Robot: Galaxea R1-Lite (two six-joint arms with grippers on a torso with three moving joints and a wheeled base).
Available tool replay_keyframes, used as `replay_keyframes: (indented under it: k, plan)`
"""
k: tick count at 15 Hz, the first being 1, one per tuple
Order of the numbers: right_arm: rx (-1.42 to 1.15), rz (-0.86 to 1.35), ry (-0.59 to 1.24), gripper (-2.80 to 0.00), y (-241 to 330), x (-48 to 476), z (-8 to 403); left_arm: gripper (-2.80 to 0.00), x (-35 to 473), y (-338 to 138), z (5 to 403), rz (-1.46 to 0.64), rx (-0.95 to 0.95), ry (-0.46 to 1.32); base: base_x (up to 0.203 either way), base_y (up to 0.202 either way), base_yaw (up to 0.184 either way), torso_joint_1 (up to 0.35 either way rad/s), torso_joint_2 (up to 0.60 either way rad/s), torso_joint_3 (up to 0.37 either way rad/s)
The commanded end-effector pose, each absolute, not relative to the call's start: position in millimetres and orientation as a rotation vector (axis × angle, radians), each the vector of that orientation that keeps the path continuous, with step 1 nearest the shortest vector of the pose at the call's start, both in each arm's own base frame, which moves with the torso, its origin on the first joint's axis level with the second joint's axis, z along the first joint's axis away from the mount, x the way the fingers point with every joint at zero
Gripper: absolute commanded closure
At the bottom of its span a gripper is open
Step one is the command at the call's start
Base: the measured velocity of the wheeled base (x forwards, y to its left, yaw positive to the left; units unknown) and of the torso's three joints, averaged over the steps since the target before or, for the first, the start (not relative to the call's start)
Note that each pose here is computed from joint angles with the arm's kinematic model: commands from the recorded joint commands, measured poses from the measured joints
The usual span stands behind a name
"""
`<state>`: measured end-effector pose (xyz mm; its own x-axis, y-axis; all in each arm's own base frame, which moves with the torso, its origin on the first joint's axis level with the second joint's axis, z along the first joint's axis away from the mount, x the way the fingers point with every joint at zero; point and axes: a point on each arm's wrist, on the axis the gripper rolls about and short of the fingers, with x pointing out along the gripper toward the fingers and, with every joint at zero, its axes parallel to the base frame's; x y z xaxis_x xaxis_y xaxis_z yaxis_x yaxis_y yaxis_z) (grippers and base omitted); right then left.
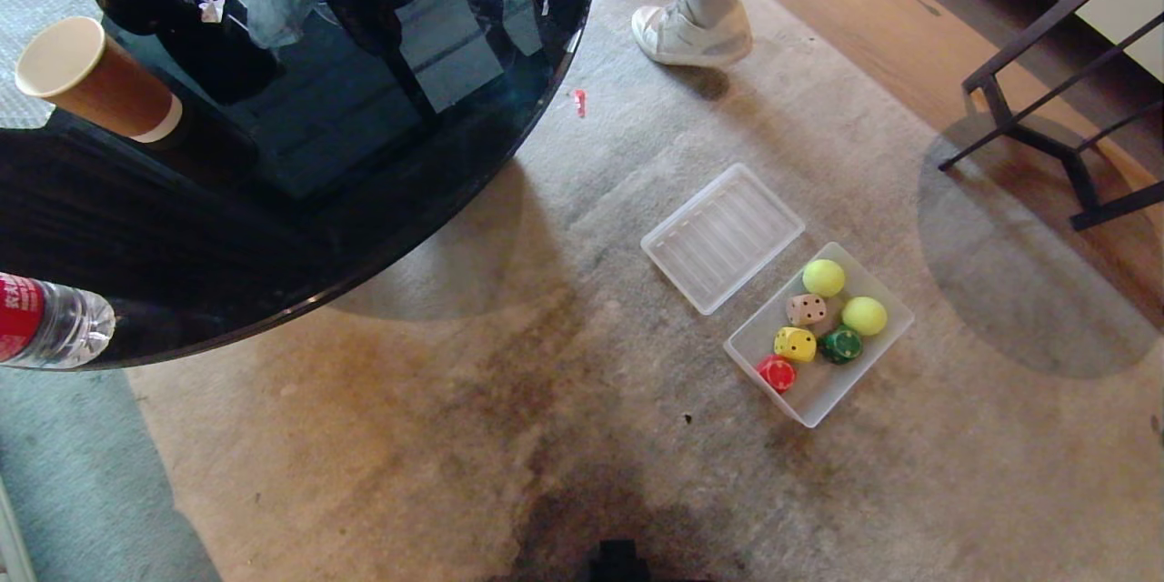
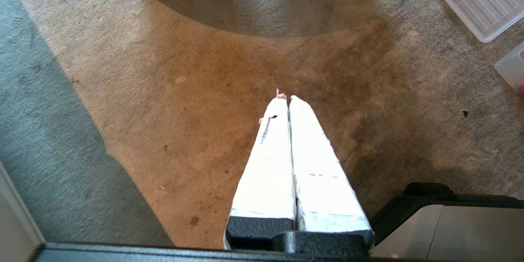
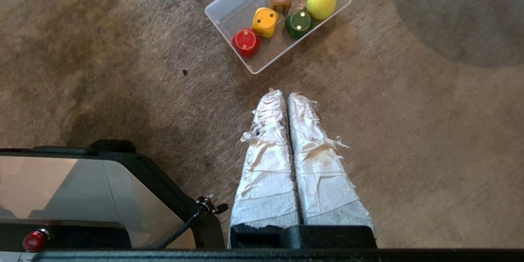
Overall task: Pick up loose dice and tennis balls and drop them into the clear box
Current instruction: Close the lid
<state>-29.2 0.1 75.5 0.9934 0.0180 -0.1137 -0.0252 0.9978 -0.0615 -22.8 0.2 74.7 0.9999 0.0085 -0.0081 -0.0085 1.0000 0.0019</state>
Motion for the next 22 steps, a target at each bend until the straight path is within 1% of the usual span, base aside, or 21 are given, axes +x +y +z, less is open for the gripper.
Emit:
replay_keyframes:
  k: [1,11,19,22]
  plan:
    - [-0.063,0.021,0.116,0.00,0.1,-29.1,75.4,0.00,-22.8,0.2,74.7,0.009,0.000,0.008,0.000,0.000,0.000,0.000,0.00,0.000]
    - [-0.063,0.020,0.114,0.00,0.1,-29.2,75.4,0.00,-22.8,0.2,74.5,0.009,-0.003,0.009,0.157,0.000,-0.001,0.002,0.00,0.002]
    - [-0.063,0.021,0.116,0.00,0.1,-29.1,75.4,0.00,-22.8,0.2,74.5,0.009,-0.005,0.009,0.000,0.000,0.000,0.000,0.00,0.000]
    - [-0.062,0.020,0.116,0.00,0.1,-29.2,75.4,0.00,-22.8,0.2,74.5,0.009,-0.005,0.009,0.000,0.000,0.000,0.002,0.01,-0.119]
